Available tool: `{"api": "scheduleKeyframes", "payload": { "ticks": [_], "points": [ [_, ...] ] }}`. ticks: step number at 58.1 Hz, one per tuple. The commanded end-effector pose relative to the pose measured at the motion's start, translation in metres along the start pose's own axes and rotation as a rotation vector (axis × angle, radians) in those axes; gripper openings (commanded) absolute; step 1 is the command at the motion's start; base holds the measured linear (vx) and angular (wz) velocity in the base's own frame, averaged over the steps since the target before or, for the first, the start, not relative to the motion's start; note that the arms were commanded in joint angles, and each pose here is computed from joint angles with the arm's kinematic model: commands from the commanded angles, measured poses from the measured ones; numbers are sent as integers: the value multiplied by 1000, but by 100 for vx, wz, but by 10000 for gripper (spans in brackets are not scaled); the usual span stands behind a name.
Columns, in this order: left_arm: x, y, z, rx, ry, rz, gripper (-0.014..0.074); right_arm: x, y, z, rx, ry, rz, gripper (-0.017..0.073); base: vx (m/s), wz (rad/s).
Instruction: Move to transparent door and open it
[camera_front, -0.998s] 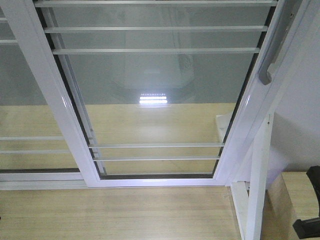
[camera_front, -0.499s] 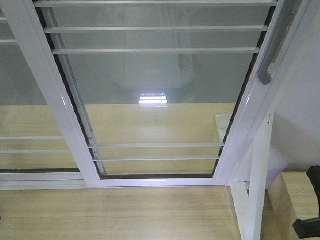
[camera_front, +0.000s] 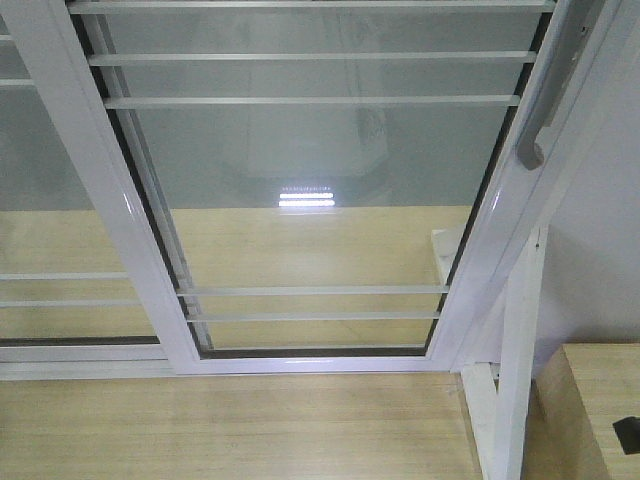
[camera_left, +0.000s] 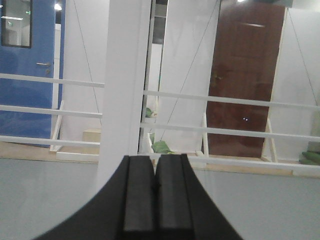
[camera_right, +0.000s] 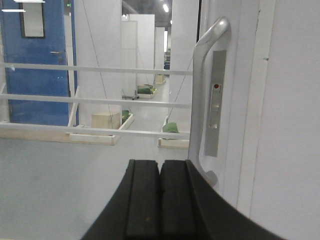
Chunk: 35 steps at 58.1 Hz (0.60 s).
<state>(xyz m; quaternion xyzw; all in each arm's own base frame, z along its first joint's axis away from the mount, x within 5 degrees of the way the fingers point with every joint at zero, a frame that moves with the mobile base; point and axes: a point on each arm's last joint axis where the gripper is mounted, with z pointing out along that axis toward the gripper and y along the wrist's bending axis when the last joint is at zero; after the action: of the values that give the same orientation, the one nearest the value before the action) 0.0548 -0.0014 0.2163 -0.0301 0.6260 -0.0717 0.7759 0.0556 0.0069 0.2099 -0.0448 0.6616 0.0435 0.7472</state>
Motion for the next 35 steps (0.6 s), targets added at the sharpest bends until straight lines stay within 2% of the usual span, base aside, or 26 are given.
{"api": "scheduleKeyframes", "payload": {
  "ticks": [1, 5, 10, 17, 21, 27, 35],
  "points": [
    [-20, -1, 1, 1, -115, -43, -6, -35, -1, 1, 15, -141, 1, -3, 0, 0],
    [-41, -4, 6, 5, -127, -43, -6, -59, -1, 5, 11, -132, -2, -3, 0, 0],
    [-66, -8, 22, 3, -101, -21, -6, -86, -1, 19, 10, -109, -19, -3, 0, 0],
    [-97, -14, 68, -9, -16, -4, -6, -120, -2, 56, 8, -48, -29, -3, 0, 0],
    [-110, -17, 97, -12, 23, 5, -6, -133, -1, 79, 6, -14, -64, -3, 0, 0],
    [-116, -20, 149, -18, 97, 23, -6, -145, -2, 122, 3, 41, -112, -3, 0, 0],
    [-118, -22, 203, -22, 129, 35, -6, -147, -2, 166, 5, 67, -116, -3, 0, 0]
  ]
}}
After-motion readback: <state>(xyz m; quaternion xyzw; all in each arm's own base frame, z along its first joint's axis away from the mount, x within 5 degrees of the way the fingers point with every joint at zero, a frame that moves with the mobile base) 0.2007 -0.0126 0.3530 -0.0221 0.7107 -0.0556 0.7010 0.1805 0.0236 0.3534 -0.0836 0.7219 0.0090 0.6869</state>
